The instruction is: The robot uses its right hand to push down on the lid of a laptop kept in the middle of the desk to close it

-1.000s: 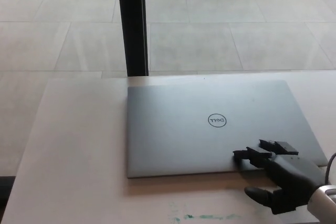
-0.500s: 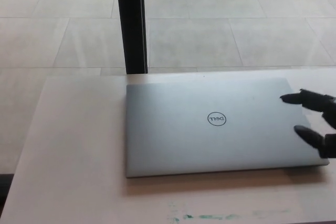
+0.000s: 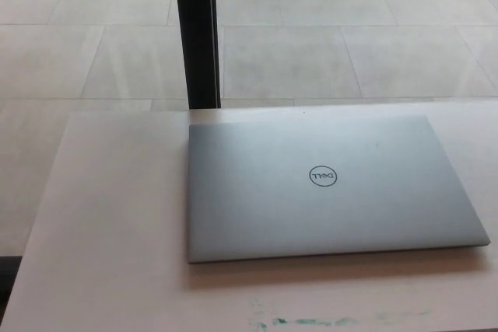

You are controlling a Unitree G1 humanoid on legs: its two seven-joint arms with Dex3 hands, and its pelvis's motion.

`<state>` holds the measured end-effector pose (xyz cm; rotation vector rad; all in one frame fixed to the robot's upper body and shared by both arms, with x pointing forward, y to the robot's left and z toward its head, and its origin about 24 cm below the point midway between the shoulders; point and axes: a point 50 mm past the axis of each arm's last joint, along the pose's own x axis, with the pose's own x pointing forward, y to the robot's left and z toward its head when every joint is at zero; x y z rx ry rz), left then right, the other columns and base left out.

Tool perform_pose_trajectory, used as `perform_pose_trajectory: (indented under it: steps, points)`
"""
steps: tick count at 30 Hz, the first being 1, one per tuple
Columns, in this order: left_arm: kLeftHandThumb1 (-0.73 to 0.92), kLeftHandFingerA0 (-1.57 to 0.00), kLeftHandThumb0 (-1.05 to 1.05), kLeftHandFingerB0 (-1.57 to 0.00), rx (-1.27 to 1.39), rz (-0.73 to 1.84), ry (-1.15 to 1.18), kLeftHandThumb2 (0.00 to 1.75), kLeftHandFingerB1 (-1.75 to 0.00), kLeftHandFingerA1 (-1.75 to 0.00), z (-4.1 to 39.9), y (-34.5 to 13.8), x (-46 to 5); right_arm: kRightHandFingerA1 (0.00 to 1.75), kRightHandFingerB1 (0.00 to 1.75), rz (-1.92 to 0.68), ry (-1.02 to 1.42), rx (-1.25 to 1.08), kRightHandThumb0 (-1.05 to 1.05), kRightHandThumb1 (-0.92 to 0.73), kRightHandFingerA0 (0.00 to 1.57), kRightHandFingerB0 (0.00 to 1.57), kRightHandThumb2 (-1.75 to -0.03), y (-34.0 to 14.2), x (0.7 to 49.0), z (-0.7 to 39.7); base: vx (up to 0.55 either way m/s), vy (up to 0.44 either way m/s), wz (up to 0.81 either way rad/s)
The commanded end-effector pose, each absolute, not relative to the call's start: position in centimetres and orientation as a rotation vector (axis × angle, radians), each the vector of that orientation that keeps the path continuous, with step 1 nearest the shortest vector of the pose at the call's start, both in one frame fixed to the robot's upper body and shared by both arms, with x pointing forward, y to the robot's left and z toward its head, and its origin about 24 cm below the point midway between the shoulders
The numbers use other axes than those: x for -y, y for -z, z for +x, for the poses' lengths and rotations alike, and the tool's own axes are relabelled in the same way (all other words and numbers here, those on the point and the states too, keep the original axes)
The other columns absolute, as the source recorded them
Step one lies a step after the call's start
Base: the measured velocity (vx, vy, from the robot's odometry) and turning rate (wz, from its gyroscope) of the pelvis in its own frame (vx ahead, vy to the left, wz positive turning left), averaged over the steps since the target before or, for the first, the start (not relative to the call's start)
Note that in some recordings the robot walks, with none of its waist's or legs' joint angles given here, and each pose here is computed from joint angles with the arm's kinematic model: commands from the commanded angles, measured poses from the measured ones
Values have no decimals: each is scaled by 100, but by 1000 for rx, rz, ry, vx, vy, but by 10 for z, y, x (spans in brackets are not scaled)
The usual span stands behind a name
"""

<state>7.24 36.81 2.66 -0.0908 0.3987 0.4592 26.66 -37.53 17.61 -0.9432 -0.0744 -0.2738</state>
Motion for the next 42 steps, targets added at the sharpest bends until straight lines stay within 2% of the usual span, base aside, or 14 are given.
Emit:
perform_pose_trajectory:
  steps: [1, 2, 5, 6, 10, 13, 19, 25, 27, 30, 31, 32, 33, 42]
  points:
    - [92, -26, -93, -20, -435, -116, -512, 68, -46, -56, 60, -24, -374, 90, 58, -399, 1048, -1, -83, -92, 31, 31, -69, -150, 508, 103, 0, 0, 0]
    - [92, -29, -93, -24, -442, -112, -516, 68, -46, -56, 59, -23, -375, 104, 67, -373, 1136, -8, -84, -92, 30, 26, -68, -138, 510, 88, 0, 0, 0]
    - [92, -29, -93, -24, -444, -107, -521, 68, -46, -56, 59, -24, -376, 104, 67, -338, 1248, -6, -84, -92, 30, 26, -68, -123, 512, 72, 0, 0, 0]
    - [91, -27, -94, -22, -438, -108, -519, 68, -48, -57, 59, -25, -376, 120, 75, -270, 1280, 8, -87, -92, 17, 11, -67, -115, 510, 65, 0, 0, 0]
    - [92, -28, -94, -23, -447, -97, -519, 68, -46, -55, 57, -25, -376, 112, 68, -115, 1413, -12, -80, -92, 15, 9, -70, -85, 506, 38, 0, 0, 0]
    - [91, -30, -94, -26, -459, -87, -541, 67, -44, -53, 54, -22, -378, 115, 76, -93, 1459, -54, -83, -92, 13, 4, -66, -69, 501, 32, 0, 0, 0]
    - [92, -32, -92, -27, -477, -79, -560, 68, -46, -56, 48, -21, -378, 123, 79, -117, 1467, -168, -82, -91, 29, 17, -68, -51, 498, 19, 0, 0, 0]
    - [91, -32, -95, -26, -498, -109, -580, 67, -49, -57, 44, -15, -381, 114, 70, -146, 1324, -189, -84, -88, 39, 25, -67, -34, 485, 29, 0, 0, 0]
    - [92, -31, -92, -26, -516, -103, -576, 68, -48, -56, 45, -13, -381, 114, 74, -165, 1301, -184, -88, -88, 28, 32, -67, -33, 481, 29, 0, 0, 0]
    - [92, -34, -93, -27, -523, -84, -589, 67, -49, -58, 42, -11, -379, 101, 62, -172, 1259, -216, -88, -88, 38, 31, -66, -30, 481, 29, 0, 0, 0]
    - [90, -33, -95, -27, -510, -98, -598, 67, -50, -59, 42, -10, -379, 95, 65, -165, 1262, -219, -94, -70, 42, 32, -85, -28, 481, 30, 0, 0, 0]
    - [90, -33, -95, -27, -510, -101, -600, 67, -50, -59, 41, -9, -379, 95, 65, -168, 1261, -217, -94, -70, 42, 32, -85, -29, 481, 31, 0, 0, 0]
    - [88, -36, -93, -29, -497, -102, -610, 67, -51, -60, 42, -11, -378, 101, 65, -173, 1239, -223, -88, -87, 44, 31, -66, -27, 479, 32, 0, 0, 0]
    - [91, -36, -90, -27, -508, -84, -621, 68, -50, -58, 50, -12, -380, 103, 62, -180, 1152, -237, -83, -88, 53, 40, -67, -20, 472, 49, 0, 0, 0]
